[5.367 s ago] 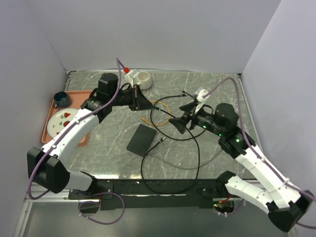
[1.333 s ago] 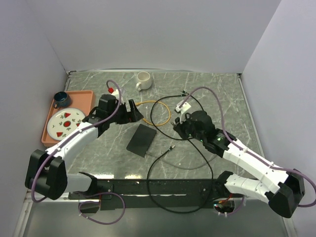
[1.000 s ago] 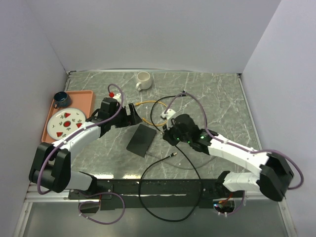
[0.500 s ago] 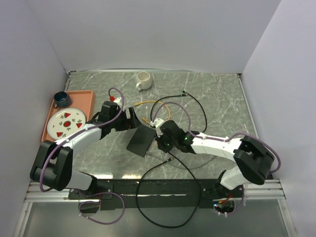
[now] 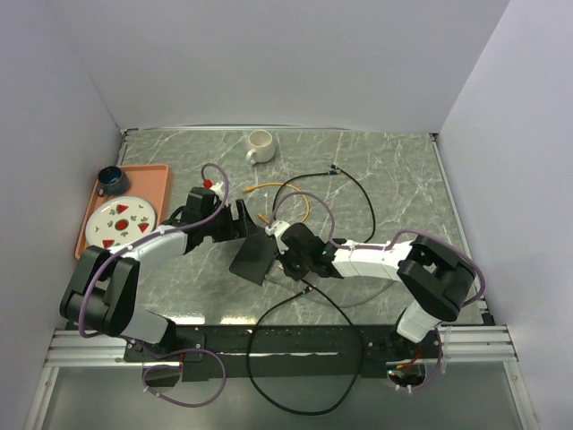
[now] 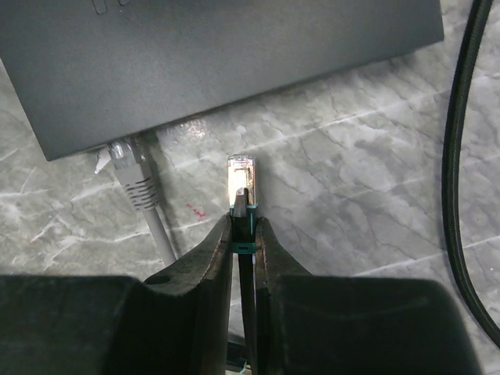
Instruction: Insert the plug into the switch port
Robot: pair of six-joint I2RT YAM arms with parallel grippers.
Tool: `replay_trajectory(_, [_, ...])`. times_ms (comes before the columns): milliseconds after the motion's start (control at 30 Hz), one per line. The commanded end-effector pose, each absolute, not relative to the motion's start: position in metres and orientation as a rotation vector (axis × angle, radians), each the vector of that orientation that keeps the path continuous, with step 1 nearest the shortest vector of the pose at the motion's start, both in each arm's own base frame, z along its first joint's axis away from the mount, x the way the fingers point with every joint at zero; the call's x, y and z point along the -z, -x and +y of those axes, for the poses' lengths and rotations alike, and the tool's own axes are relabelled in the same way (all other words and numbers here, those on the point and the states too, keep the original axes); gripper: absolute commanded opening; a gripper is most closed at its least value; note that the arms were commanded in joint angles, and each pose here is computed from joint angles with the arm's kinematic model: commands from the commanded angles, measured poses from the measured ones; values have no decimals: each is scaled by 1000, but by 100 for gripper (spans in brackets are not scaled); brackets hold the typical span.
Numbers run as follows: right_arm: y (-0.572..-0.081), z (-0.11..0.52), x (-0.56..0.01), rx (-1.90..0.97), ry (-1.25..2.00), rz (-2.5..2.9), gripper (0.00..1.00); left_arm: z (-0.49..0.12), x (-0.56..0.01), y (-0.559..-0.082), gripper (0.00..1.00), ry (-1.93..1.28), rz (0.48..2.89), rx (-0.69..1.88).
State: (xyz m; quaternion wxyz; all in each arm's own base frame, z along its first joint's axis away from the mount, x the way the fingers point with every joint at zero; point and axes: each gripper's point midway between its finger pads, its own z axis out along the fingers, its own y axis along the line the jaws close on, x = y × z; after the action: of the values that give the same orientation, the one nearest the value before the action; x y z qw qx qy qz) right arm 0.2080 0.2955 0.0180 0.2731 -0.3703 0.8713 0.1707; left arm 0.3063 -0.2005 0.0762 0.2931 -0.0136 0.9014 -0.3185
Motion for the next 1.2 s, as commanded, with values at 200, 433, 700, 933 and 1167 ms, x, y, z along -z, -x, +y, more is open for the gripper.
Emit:
replay_trajectory(200, [-217, 324, -32, -519, 982, 2258, 0, -207, -71, -306, 88, 36, 2388, 913])
replay_trajectory(433, [-214, 326, -31, -516, 991, 2258, 0, -208, -64, -303, 82, 50, 2402, 929])
replay_trajectory(700, [-217, 332, -30, -488, 988, 2263, 0, -210, -60, -302, 77, 56, 2409, 942])
replay_trajectory(933, [-225, 330, -28, -426, 938, 2282, 0, -209, -57, -299, 75, 52, 2419, 943])
replay_trajectory(1167, [-224, 334, -34, -454, 929, 2268, 0, -211, -54, -296, 72, 53, 2425, 965])
